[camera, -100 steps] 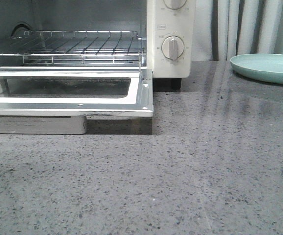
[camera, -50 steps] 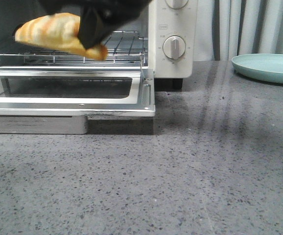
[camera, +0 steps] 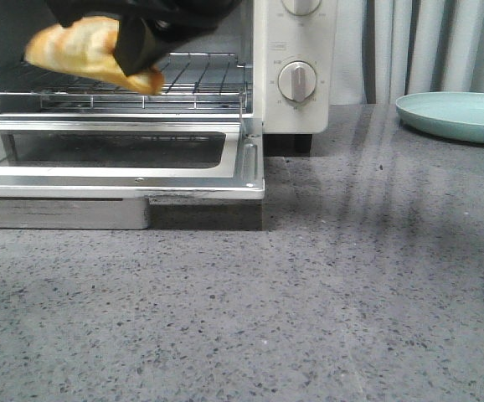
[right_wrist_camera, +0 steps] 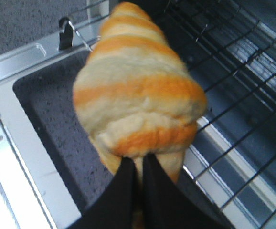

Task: Put bread in oven
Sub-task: 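Carry the croissant with the right gripper into the open oven, then lower the croissant onto the wire rack and open the right gripper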

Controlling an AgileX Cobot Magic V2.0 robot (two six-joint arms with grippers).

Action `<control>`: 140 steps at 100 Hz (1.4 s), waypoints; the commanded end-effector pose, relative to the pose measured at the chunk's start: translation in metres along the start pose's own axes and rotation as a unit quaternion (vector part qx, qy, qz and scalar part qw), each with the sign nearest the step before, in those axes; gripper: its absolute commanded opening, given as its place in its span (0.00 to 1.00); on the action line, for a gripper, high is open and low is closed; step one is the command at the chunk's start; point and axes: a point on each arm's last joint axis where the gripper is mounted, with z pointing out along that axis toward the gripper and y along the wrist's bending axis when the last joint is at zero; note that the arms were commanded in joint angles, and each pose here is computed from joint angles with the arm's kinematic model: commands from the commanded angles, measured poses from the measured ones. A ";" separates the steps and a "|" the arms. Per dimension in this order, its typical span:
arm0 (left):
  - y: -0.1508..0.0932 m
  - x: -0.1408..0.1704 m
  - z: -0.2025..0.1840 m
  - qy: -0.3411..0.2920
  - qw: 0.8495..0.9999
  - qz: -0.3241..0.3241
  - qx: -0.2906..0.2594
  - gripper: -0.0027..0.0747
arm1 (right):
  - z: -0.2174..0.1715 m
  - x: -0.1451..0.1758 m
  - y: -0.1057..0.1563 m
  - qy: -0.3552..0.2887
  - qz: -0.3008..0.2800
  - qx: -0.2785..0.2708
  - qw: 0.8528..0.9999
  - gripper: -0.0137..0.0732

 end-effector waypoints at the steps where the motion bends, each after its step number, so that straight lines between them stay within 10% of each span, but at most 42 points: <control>1: 0.001 -0.013 -0.003 -0.036 0.999 -0.012 -0.009 0.01 | -0.019 -0.029 -0.008 -0.105 -0.008 0.019 0.994 0.08; 58: 0.001 -0.013 -0.003 -0.037 0.999 -0.012 -0.009 0.01 | 0.006 -0.015 -0.057 -0.126 0.026 0.076 0.989 0.10; 82: 0.001 -0.013 -0.003 -0.037 0.999 -0.012 -0.009 0.01 | 0.007 -0.014 -0.057 -0.129 0.050 0.072 0.988 0.75; 92: 0.002 -0.014 -0.003 -0.041 0.999 -0.014 -0.014 0.01 | 0.002 -0.018 -0.056 -0.135 0.056 0.071 0.987 0.88; 119: -0.001 -0.017 -0.016 -0.079 0.996 -0.040 -0.024 0.01 | -0.032 -0.037 -0.024 -0.144 0.060 0.028 0.987 0.72; 140: -0.008 -0.010 -0.051 -0.146 0.986 0.006 -0.075 0.01 | -0.070 -0.040 0.021 -0.108 0.032 -0.038 0.993 0.10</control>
